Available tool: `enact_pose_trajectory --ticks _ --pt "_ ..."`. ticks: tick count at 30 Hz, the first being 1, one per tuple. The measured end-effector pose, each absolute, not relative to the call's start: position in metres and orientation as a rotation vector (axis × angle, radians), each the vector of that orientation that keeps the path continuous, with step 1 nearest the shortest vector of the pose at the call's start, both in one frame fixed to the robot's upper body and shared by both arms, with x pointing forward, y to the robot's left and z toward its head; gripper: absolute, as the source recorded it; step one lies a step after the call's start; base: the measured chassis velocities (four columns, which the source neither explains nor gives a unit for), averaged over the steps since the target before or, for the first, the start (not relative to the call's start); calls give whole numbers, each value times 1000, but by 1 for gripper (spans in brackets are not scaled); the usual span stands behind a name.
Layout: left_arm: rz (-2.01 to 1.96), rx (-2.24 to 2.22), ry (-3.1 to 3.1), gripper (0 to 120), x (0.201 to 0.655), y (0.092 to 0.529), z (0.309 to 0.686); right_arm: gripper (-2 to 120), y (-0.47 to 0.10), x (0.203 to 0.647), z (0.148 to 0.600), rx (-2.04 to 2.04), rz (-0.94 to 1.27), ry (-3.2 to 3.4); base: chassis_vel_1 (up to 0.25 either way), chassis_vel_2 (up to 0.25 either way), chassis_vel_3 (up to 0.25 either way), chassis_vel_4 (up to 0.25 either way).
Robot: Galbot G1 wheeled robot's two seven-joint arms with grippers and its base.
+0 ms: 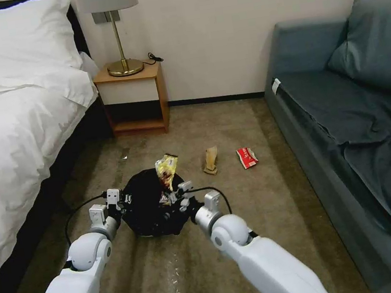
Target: Pick up the trash bin, then pick up the garbage on the floor and place it into the trash bin.
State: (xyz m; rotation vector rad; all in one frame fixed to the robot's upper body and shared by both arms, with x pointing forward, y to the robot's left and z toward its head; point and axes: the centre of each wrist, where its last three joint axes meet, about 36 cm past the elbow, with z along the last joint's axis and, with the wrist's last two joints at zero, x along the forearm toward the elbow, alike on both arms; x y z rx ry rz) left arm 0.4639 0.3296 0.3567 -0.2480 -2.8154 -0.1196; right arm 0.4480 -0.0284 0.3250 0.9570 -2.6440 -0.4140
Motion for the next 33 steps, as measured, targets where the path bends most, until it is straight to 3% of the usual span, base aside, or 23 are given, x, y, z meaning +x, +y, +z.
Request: enact_pose_trajectory --ticks 2,7,8,11,12,14,24,33 --pt "-110 -249 -2813 4 463 327 355 16 -23 442 314 942 -391 -2639 0 0 0 0" --pt "-103 -247 -2809 4 461 328 351 30 -16 440 311 943 -399 -2634 0 0 0 0" --pt "-103 -244 -2809 4 460 328 351 38 -12 439 311 947 -406 -2633 0 0 0 0" --pt "-103 -241 -2810 4 459 329 351 45 -11 438 311 943 -405 -2633 0 0 0 0" --pt "-103 -240 -2810 4 459 330 351 53 -11 437 310 939 -400 -2639 0 0 0 0" --pt "-104 -240 -2811 4 459 330 351 57 -11 437 309 935 -398 -2646 0 0 0 0" --pt "-126 -227 -2807 4 453 333 347 95 -33 439 299 714 -308 -2725 0 0 0 0" --pt "-148 -216 -2809 4 450 341 348 100 -104 452 283 491 -188 -2773 0 0 0 0"
